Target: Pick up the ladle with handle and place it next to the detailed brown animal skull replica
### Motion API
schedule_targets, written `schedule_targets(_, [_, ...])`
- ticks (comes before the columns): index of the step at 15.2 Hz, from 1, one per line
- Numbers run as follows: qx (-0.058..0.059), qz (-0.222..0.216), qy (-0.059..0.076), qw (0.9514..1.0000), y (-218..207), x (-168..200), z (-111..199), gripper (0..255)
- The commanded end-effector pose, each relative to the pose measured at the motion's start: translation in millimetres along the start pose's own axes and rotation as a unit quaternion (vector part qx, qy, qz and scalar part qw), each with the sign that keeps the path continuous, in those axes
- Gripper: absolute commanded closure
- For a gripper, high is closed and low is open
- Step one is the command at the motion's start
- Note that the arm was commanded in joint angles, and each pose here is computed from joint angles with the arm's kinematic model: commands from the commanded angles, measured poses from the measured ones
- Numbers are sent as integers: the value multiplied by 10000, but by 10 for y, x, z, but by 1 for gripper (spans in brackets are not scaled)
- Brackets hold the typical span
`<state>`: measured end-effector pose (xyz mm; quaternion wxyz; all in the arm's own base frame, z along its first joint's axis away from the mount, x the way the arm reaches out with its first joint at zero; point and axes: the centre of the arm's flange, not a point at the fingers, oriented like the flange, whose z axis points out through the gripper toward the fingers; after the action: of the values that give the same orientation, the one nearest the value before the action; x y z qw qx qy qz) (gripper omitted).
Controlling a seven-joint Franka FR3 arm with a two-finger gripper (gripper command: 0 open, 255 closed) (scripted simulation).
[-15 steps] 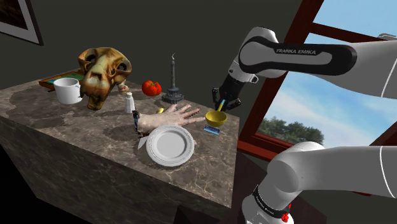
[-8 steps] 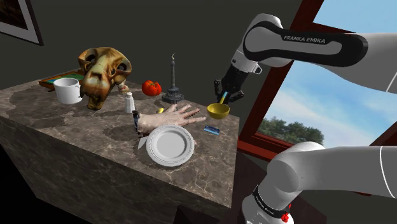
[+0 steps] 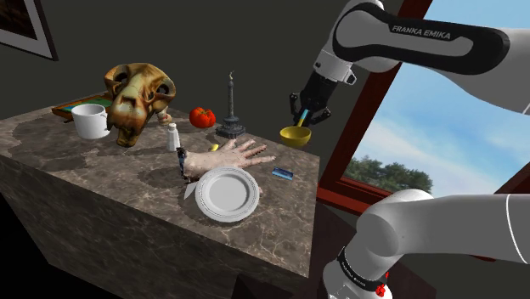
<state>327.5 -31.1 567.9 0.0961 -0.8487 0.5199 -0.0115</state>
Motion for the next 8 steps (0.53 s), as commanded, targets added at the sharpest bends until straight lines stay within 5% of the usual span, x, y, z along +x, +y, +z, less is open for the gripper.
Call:
schedule_targets(1, [-1,0,0,10000,-13,-6,-104,255])
schedule_targets(8, [-1,0,0,10000,-78,-36,-467,255])
